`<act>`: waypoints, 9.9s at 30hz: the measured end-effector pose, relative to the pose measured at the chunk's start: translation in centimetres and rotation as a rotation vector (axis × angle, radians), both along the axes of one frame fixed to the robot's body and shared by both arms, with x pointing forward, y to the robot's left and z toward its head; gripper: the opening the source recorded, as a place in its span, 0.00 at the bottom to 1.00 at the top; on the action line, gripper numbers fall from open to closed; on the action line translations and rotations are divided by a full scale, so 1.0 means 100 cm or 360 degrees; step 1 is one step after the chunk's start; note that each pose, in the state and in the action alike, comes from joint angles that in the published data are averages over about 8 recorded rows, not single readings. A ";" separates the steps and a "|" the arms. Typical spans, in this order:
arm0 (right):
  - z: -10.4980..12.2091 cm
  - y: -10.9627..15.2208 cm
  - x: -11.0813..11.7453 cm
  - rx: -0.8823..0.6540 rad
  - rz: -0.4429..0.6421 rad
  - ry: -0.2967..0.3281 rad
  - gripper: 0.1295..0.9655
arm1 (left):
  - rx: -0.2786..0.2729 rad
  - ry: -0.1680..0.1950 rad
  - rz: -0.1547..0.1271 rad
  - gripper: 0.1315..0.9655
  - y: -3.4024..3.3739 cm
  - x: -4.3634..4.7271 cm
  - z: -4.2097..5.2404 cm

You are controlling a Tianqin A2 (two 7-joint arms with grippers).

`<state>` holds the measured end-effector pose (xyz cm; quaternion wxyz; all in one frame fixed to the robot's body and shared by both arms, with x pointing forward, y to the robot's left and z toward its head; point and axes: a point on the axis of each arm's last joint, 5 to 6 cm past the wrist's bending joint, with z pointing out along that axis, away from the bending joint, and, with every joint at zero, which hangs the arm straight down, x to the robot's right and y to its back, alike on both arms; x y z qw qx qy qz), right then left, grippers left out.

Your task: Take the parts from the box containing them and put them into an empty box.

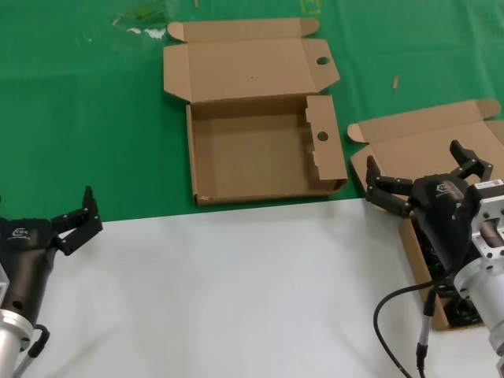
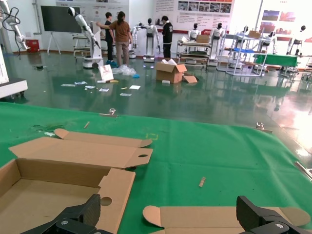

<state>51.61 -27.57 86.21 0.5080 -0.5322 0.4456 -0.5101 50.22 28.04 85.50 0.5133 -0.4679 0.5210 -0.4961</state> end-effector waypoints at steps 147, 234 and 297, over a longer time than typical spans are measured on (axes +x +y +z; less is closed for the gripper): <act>0.258 0.023 0.188 -0.2033 0.1375 0.0421 0.02 | 0.0000 0.0000 0.0000 0.01 0.0000 0.0000 0.0000; 0.179 0.063 0.144 -0.1376 0.1282 -0.0023 0.98 | 0.0000 0.0000 0.0000 0.15 0.0000 0.0000 0.0000; 0.000 0.001 0.002 -0.0009 0.0007 0.0000 1.00 | 0.0000 0.0000 0.0000 1.00 0.0000 0.0000 0.0000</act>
